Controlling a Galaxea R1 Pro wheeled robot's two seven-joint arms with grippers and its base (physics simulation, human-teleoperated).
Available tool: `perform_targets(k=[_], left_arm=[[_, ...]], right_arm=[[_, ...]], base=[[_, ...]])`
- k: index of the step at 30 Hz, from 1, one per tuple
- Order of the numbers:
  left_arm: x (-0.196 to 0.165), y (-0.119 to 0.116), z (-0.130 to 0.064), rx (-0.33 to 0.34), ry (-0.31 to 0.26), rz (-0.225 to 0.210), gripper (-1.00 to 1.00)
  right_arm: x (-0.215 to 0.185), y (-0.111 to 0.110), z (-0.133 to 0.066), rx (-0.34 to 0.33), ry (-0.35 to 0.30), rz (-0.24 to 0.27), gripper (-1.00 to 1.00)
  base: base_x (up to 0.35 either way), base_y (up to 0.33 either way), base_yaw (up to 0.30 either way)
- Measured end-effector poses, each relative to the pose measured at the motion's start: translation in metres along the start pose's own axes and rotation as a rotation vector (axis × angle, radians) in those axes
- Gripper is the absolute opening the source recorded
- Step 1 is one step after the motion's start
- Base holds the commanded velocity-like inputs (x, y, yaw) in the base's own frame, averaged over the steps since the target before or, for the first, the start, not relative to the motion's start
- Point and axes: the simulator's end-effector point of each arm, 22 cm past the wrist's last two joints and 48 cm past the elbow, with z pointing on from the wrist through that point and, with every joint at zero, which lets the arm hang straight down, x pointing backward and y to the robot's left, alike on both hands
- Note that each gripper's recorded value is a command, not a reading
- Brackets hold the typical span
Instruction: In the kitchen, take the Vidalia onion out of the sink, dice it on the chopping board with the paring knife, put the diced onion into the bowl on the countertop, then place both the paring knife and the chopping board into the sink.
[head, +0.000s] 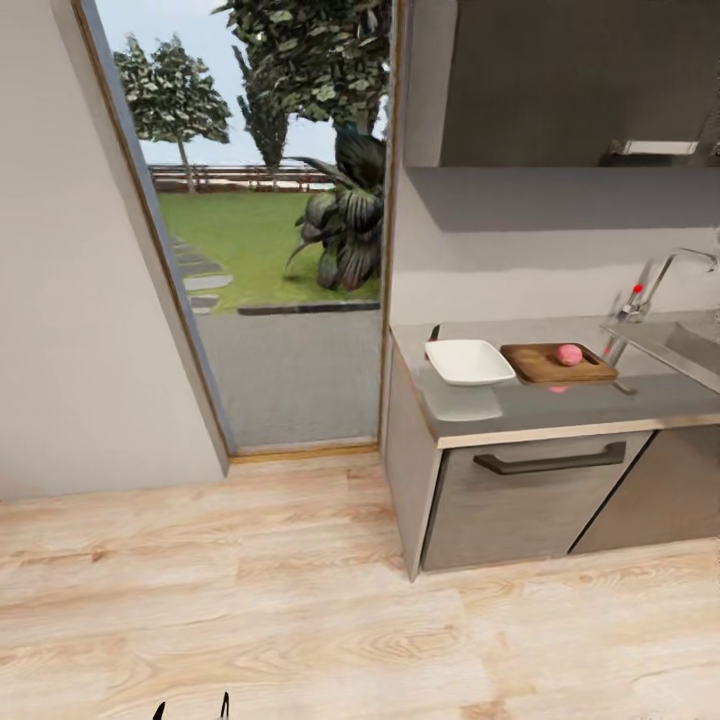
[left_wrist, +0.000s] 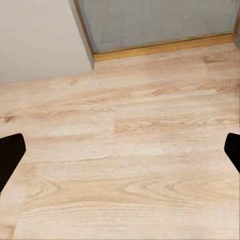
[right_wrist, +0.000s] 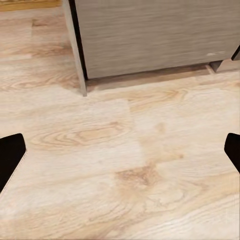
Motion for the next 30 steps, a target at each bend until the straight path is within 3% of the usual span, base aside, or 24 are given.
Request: perform_targets(k=[12,30], left_arm=[[-0.005,0.000,0.001,-0.001,-0.012,-0.003,1.00],[-0.013,0.000,0.003,-0.002,-0.030,-0.007,1.00]], right_arm=[[-0.005,0.000,0.001,0.000,-0.012,0.001,1.00],[-0.012,0.001,0.002,-0.002,-0.029,0.002,1.00]], base=[[0.138,0.291,-0.163],[0.260,0.231,-0.154]])
